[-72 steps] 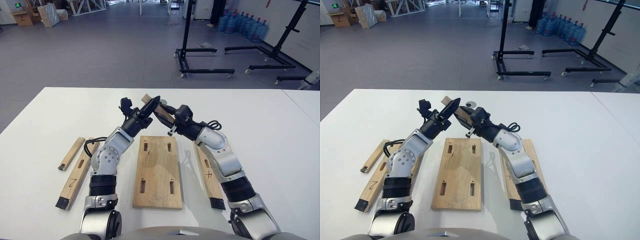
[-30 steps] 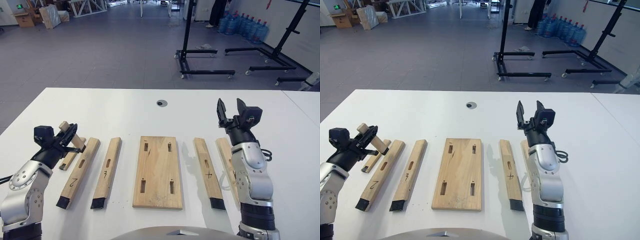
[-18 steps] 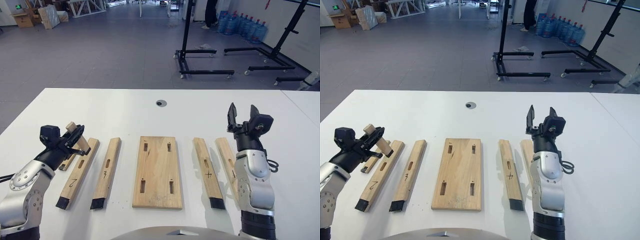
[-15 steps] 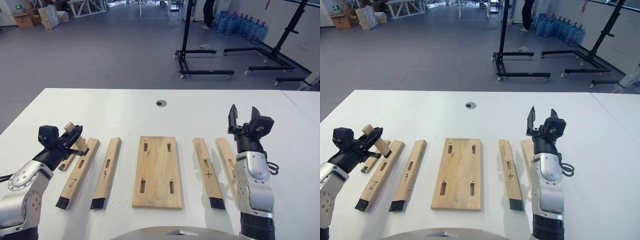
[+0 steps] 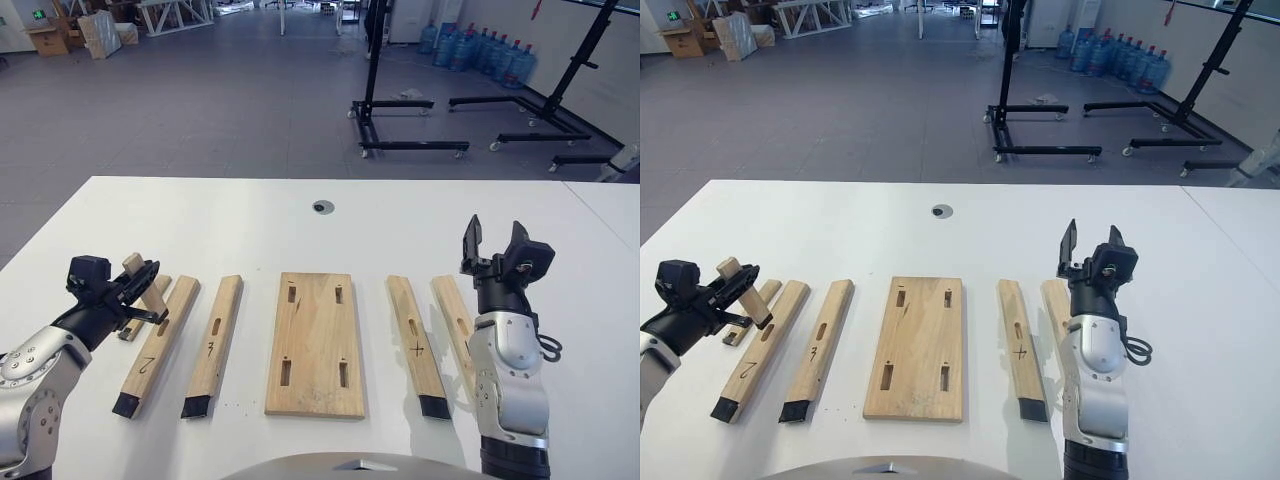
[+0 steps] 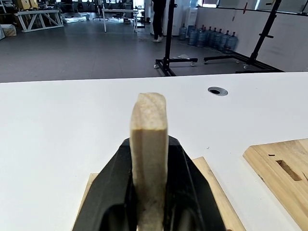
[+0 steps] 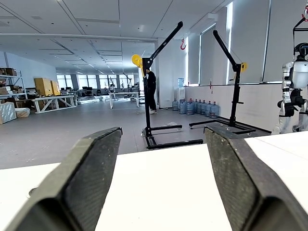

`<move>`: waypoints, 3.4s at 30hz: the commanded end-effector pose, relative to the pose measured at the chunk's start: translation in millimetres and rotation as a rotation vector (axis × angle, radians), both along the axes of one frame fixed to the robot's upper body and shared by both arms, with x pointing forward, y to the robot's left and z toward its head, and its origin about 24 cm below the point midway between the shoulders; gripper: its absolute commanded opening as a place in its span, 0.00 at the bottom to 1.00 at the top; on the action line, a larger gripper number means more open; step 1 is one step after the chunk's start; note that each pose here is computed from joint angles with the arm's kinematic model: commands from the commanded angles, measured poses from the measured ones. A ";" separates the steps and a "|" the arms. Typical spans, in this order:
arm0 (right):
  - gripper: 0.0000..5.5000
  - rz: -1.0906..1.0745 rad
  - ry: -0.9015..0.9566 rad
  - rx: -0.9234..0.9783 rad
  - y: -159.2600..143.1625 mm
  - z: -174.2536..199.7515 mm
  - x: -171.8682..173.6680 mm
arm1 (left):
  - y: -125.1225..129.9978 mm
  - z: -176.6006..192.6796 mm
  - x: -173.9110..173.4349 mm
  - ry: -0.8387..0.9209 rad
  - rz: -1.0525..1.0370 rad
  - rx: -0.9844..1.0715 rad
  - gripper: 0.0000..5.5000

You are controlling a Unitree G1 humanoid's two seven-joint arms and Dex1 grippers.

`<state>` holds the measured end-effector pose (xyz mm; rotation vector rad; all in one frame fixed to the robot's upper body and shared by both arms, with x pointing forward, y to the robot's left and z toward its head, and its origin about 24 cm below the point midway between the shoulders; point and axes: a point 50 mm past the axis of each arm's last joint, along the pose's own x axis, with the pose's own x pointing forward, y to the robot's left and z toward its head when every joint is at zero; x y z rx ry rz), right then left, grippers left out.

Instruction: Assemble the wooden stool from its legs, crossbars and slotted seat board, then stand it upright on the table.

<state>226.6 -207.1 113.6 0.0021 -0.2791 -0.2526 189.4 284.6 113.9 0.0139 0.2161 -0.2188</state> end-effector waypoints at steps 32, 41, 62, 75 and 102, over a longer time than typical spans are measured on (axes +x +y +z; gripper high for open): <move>0.57 0.040 0.000 -0.005 2.4 5.7 5.8 | 15.2 8.0 -25.3 0.019 0.014 -0.034 0.07; 0.57 0.076 0.002 -0.013 4.8 8.3 11.6 | -1.8 3.3 -37.3 0.024 -0.012 -0.058 0.07; 0.57 0.116 -0.010 -0.028 8.0 12.5 19.9 | -16.1 -7.7 32.4 -0.126 0.094 -0.002 0.07; 0.57 0.092 0.004 -0.018 8.8 8.5 11.6 | -8.7 -13.0 11.3 -0.045 0.117 0.055 0.07; 0.57 0.078 0.022 -0.015 10.6 4.1 5.8 | -14.9 14.2 1.5 -0.078 0.143 0.052 0.07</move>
